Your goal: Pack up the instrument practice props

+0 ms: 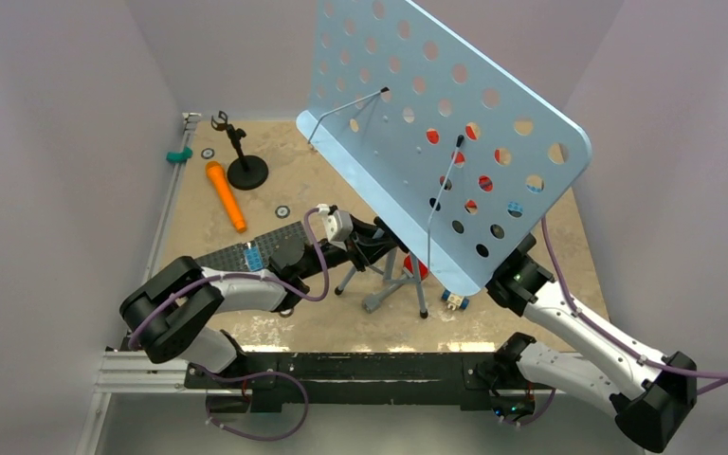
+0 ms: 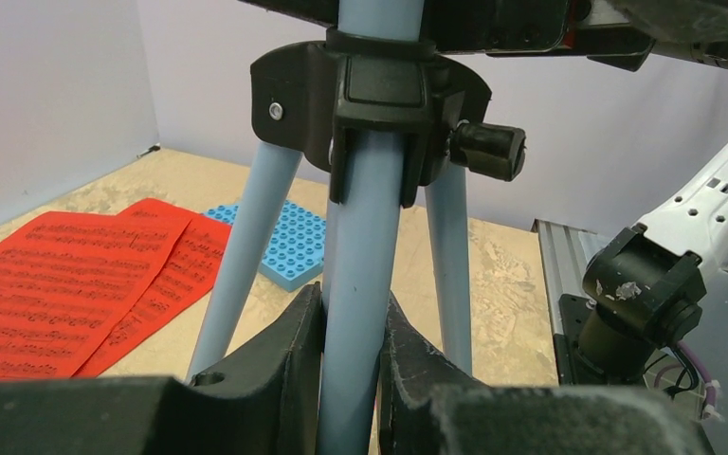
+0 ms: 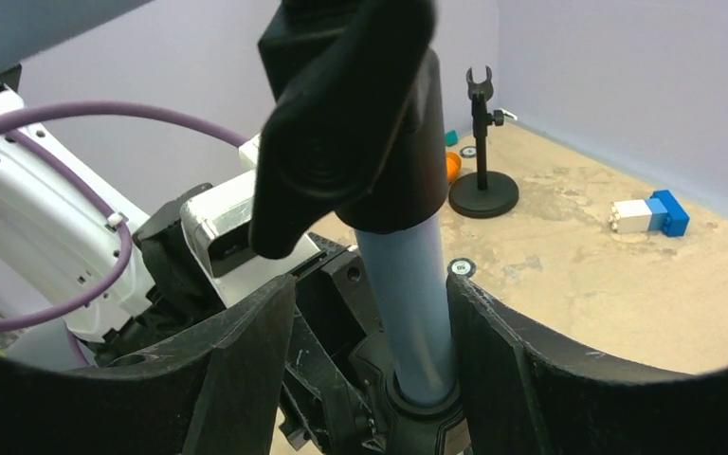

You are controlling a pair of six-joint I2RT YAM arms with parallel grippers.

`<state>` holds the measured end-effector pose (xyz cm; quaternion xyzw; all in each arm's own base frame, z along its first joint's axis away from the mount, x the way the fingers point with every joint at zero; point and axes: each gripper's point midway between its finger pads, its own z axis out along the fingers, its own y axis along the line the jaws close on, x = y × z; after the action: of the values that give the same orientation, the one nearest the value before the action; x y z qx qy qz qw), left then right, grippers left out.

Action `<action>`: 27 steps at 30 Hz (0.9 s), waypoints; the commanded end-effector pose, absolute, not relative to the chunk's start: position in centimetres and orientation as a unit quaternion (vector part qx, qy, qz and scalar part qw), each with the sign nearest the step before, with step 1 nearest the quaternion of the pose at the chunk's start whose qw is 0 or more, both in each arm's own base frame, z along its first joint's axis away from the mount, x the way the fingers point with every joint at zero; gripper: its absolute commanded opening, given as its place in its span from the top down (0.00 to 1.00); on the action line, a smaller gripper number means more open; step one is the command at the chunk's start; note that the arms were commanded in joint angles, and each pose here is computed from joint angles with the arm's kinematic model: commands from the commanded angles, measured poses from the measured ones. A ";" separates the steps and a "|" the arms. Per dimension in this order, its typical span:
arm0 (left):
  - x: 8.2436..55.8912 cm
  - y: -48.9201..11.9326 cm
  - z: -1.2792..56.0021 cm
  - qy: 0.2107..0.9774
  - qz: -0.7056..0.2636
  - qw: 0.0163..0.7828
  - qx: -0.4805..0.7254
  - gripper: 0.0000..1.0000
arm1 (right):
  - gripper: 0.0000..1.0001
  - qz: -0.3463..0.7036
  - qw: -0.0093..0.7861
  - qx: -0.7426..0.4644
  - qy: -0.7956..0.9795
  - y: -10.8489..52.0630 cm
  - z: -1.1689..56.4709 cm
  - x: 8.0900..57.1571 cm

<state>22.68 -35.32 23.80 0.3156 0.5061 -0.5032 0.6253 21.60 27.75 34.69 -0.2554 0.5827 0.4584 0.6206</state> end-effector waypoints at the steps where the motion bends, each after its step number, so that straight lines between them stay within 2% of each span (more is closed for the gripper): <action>1: 24.3 -34.5 24.8 0.524 -0.502 0.635 0.266 0.89 | 0.36 0.476 0.650 -0.208 0.555 27.2 38.0 22.1; 9: 24.0 -34.0 25.0 0.522 -0.502 0.639 0.261 0.89 | 0.40 0.465 0.687 -0.175 0.530 26.0 40.0 22.8; 11: 23.9 -33.9 25.1 0.522 -0.502 0.639 0.259 0.89 | 0.47 0.464 0.690 -0.176 0.527 25.9 40.2 22.8; 15: 23.9 -33.8 25.0 0.524 -0.503 0.638 0.257 0.85 | 0.71 0.464 0.688 -0.187 0.526 26.2 40.2 22.8; 17: 23.8 -33.8 25.1 0.524 -0.505 0.636 0.257 0.77 | 0.83 0.463 0.685 -0.191 0.529 26.3 40.1 22.8; 19: 23.7 -33.8 25.3 0.522 -0.508 0.636 0.256 0.64 | 0.97 0.462 0.685 -0.192 0.530 26.3 39.9 22.8; 20: 23.6 -33.8 25.4 0.522 -0.508 0.636 0.256 0.58 | 1.00 0.460 0.687 -0.192 0.529 26.3 39.9 22.9; 27: 23.2 -32.7 26.1 0.528 -0.493 0.643 0.256 0.28 | 1.00 0.454 0.675 -0.227 0.535 26.9 38.0 22.4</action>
<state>23.28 -33.81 24.19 0.2685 0.5396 -0.4986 0.6230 23.04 26.68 37.63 -0.2188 0.5460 0.4404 0.6783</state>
